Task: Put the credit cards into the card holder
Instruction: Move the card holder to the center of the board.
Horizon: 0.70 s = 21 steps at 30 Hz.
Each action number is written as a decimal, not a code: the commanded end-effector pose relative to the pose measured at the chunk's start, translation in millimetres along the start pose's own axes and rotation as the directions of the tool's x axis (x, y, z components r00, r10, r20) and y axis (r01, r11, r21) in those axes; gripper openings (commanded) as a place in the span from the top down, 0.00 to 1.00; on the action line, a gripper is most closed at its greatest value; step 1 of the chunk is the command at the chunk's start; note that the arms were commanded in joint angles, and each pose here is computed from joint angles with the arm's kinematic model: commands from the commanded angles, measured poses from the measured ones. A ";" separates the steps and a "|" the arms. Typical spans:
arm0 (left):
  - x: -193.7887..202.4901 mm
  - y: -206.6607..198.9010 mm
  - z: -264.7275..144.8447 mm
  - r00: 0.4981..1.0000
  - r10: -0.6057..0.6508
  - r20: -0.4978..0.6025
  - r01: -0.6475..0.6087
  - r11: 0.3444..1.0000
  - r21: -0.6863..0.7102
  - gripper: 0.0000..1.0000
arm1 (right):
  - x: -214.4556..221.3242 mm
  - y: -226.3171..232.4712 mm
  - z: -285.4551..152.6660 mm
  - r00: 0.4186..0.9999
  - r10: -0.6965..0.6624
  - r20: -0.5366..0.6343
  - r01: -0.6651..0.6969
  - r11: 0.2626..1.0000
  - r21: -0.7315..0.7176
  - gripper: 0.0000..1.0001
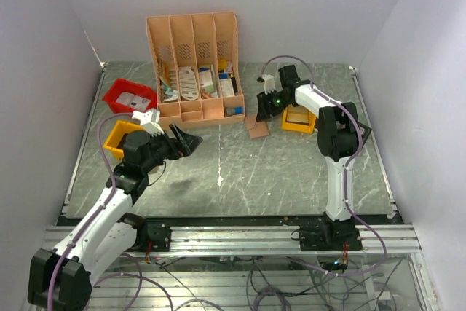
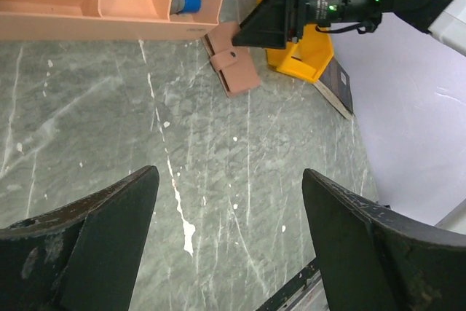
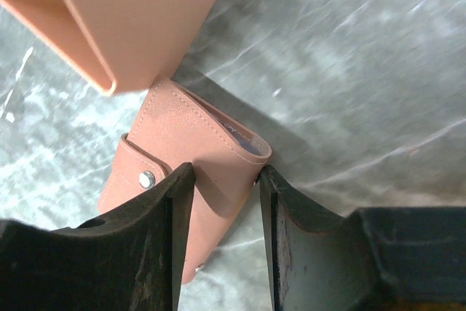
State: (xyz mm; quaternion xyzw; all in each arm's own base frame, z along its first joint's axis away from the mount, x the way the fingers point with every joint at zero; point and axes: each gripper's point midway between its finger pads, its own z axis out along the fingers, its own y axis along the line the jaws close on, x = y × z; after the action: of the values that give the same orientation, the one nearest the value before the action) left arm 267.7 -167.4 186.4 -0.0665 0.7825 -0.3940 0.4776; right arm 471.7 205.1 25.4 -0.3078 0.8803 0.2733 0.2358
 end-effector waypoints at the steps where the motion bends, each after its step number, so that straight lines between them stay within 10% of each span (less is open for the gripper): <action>1: 5.1 -3.7 0.3 1.000 0.012 -0.003 -0.012 0.999 0.035 0.10 | 40.1 45.4 -1.2 0.996 -0.011 -0.091 0.001 0.994 -0.109 0.66; 21: 28.0 -8.2 13.6 0.998 -0.047 -0.044 0.050 0.996 0.074 0.14 | 88.0 155.8 -21.9 0.984 -0.165 -0.066 0.137 0.941 -0.310 0.69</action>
State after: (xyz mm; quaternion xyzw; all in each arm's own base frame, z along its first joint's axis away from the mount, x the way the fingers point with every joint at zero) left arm 259.6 -185.4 158.8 -0.0700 0.7925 -0.4184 0.4383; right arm 308.5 242.7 32.2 -0.3816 0.8426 0.3487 0.1510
